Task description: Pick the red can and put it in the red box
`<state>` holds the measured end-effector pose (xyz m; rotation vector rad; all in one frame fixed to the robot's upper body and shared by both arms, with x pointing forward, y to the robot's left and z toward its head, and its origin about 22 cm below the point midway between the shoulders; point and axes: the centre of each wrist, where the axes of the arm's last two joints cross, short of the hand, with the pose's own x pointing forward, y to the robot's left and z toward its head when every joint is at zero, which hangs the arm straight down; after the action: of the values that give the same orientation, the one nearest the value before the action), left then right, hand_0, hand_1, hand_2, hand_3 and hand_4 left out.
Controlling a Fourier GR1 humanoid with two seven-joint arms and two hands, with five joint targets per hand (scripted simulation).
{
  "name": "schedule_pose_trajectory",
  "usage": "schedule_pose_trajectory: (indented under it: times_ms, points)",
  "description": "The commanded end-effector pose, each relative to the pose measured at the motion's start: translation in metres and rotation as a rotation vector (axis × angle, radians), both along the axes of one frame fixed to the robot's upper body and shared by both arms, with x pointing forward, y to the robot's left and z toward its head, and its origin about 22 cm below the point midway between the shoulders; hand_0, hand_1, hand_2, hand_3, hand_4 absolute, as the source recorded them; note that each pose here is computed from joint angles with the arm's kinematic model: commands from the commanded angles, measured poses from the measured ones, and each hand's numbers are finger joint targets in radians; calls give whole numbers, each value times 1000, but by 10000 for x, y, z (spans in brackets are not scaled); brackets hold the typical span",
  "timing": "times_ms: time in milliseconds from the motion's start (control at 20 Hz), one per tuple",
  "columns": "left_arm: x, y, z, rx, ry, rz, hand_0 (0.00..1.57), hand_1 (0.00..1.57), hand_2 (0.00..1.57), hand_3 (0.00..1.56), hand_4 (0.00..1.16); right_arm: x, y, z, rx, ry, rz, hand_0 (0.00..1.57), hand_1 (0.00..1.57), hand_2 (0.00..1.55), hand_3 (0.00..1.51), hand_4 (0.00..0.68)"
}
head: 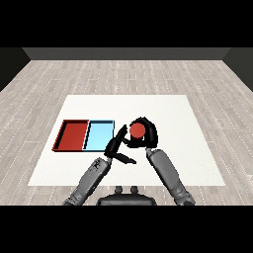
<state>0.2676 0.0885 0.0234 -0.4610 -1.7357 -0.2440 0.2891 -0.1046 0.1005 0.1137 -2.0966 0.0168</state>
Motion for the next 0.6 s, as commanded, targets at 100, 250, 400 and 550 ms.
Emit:
schedule_pose_trajectory:
  times_ms: [100, 250, 400, 550]
  points:
    - [5, -135, 48, -4, 23, -21, 0, 0, 0, 0, 0, -218, 102, 33, -2, -17, 24, 1571, 1571, 1476, 1411, 634]
    - [19, -30, 6, 3, 29, -15, 0, 0, 0, 0, 0, -167, 220, -30, 31, -26, 32, 1571, 1571, 1479, 1412, 629]
    - [277, -100, -22, -23, 1, -29, 0, 0, 0, 0, 0, -127, 328, 18, 11, -26, 36, 1571, 1571, 1475, 1403, 628]
    - [43, -227, -48, -28, -14, -61, 0, 0, 0, 0, 0, -115, 272, 93, 6, -28, 38, 1571, 1571, 1478, 1408, 657]
